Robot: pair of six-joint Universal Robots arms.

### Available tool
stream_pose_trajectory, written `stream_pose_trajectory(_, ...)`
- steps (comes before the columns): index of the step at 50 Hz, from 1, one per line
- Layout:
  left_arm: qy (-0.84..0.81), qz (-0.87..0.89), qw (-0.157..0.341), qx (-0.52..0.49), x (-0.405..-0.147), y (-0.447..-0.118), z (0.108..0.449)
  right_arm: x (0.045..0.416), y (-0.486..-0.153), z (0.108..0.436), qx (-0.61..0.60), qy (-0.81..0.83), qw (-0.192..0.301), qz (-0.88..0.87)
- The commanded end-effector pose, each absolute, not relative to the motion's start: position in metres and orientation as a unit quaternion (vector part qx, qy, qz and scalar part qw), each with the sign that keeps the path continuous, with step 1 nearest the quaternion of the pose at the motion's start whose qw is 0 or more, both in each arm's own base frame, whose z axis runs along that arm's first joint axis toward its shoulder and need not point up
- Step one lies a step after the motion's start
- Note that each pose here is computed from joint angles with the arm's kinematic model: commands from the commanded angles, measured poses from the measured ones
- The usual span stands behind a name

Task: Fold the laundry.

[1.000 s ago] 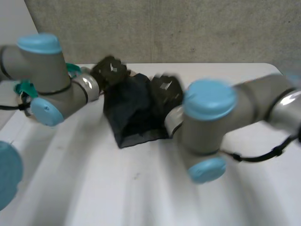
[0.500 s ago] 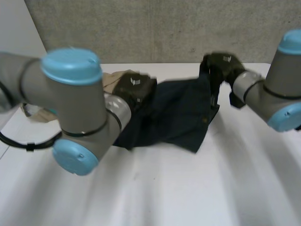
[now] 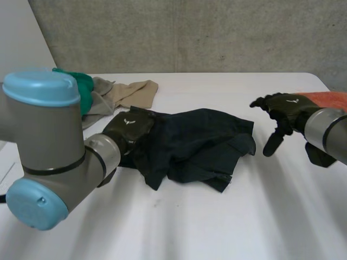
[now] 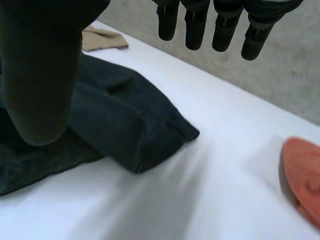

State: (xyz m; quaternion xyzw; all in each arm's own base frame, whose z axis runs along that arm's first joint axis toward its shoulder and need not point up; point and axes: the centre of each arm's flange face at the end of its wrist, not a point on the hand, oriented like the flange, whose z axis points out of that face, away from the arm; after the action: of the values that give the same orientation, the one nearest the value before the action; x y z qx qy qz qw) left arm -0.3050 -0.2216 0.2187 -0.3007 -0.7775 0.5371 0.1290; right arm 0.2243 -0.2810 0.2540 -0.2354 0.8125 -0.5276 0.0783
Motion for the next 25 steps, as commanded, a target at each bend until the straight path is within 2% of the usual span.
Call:
stream_pose_trajectory(1, -0.796, 0.515, 0.114, -0.295, -0.311, -0.222, 0.188, 0.23, -0.257, 0.256, -0.172, 0.852, 0.104, -0.483)
stream_pose_trajectory(5, -0.801, 0.504, 0.114, -0.301, -0.321, -0.222, 0.174, 0.246, -0.248, 0.247, -0.141, 0.864, 0.144, -0.461)
stream_pose_trajectory(10, -0.804, 0.5, 0.104, -0.304, -0.33, -0.224, 0.16, 0.265, -0.242, 0.224, -0.108, 0.88, 0.156, -0.436)
stream_pose_trajectory(16, -0.802, 0.511, 0.07, -0.302, -0.338, -0.228, 0.152, 0.282, -0.248, 0.202, -0.075, 0.888, 0.124, -0.437)
stream_pose_trajectory(20, -0.791, 0.525, 0.033, -0.311, -0.34, -0.239, 0.15, 0.289, -0.258, 0.194, -0.068, 0.882, 0.085, -0.459)
stream_pose_trajectory(23, -0.78, 0.549, 0.002, -0.299, -0.333, -0.256, 0.166, 0.291, -0.268, 0.204, -0.064, 0.866, 0.065, -0.491)
stream_pose_trajectory(25, -0.768, 0.58, -0.008, -0.271, -0.323, -0.267, 0.197, 0.291, -0.275, 0.224, -0.074, 0.847, 0.065, -0.523)
